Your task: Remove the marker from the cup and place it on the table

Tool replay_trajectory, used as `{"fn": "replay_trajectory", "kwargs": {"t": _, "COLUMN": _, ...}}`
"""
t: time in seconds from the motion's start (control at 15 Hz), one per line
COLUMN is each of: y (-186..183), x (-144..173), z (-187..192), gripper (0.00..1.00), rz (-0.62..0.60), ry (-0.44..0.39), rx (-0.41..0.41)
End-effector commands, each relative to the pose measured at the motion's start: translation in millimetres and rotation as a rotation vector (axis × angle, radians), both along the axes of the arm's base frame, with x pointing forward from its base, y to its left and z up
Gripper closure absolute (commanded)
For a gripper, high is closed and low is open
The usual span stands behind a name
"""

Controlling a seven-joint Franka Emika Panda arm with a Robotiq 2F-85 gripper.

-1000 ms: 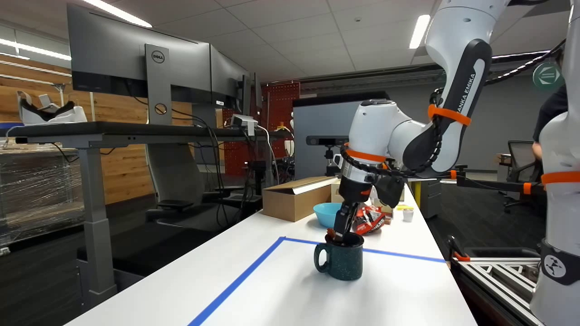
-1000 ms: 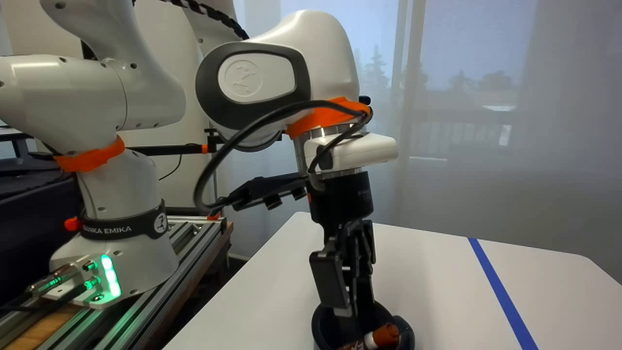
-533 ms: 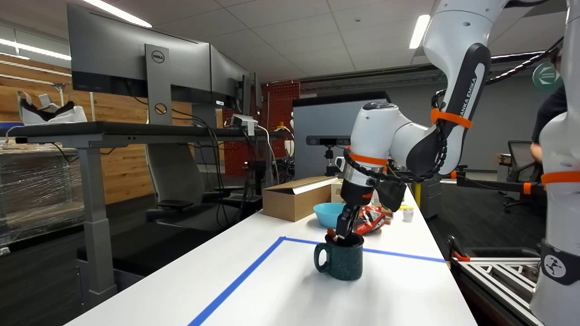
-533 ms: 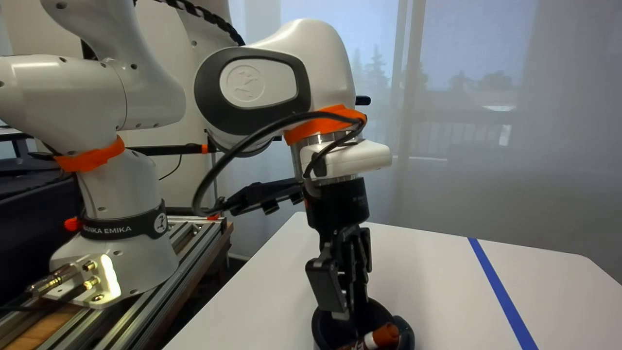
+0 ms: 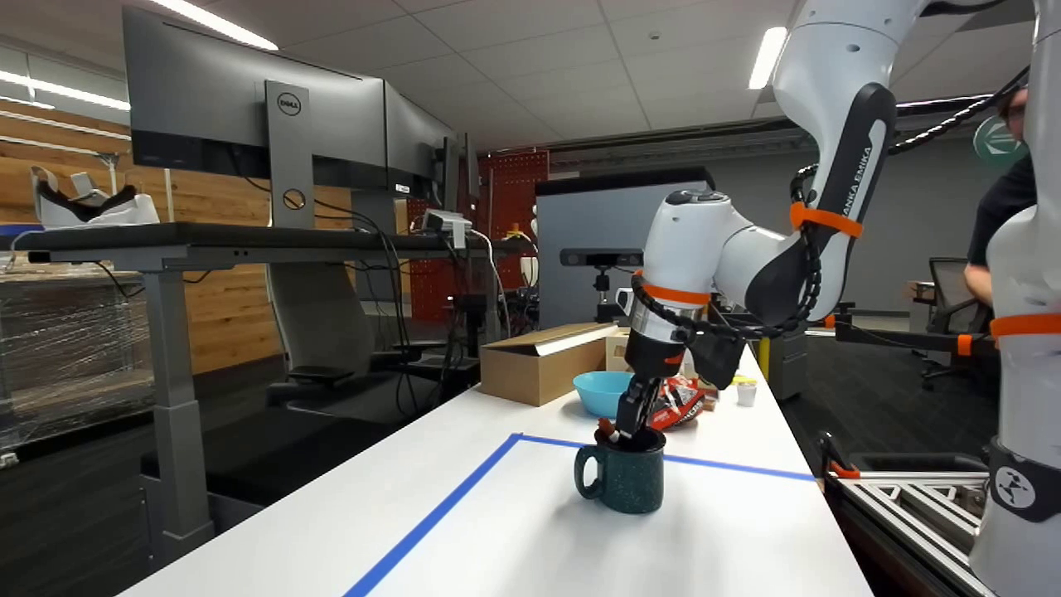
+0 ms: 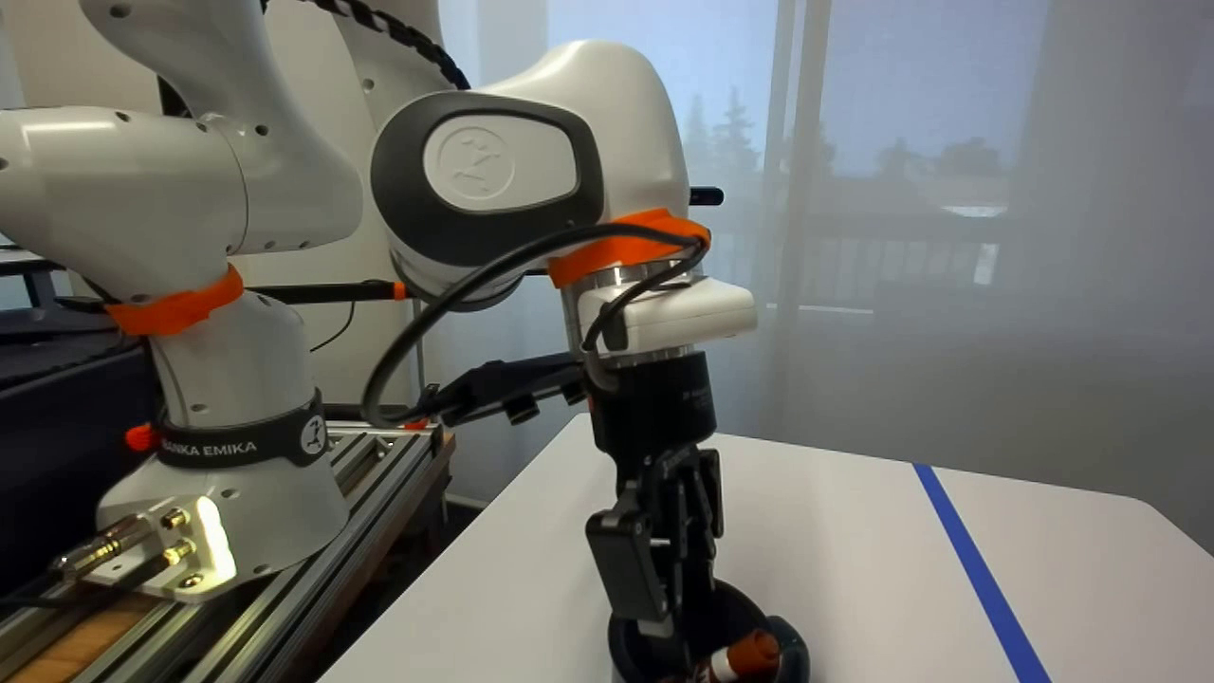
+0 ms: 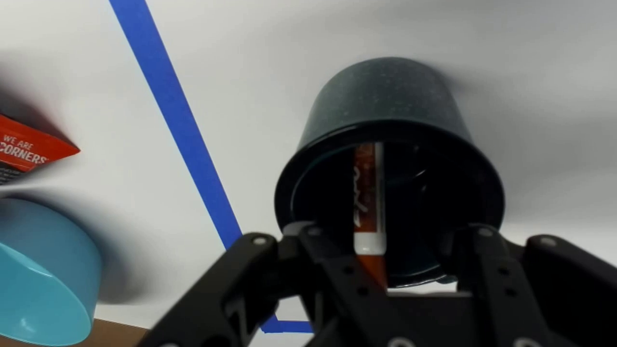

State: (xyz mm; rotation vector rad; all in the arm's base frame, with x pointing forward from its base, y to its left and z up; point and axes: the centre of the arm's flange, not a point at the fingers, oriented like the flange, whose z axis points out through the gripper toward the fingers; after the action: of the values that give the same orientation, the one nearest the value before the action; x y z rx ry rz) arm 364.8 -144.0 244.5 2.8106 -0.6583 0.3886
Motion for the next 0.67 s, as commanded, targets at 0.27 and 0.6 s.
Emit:
{"fn": "replay_trajectory", "kwargs": {"t": 0.27, "y": -2, "x": -10, "z": -4, "gripper": 0.47, "rz": -0.013, "ry": -0.027, "rx": 0.003}}
{"fn": "replay_trajectory", "kwargs": {"t": 0.6, "y": -2, "x": -2, "z": -8, "gripper": 0.49, "rz": -0.008, "ry": -0.027, "rx": 0.007}}
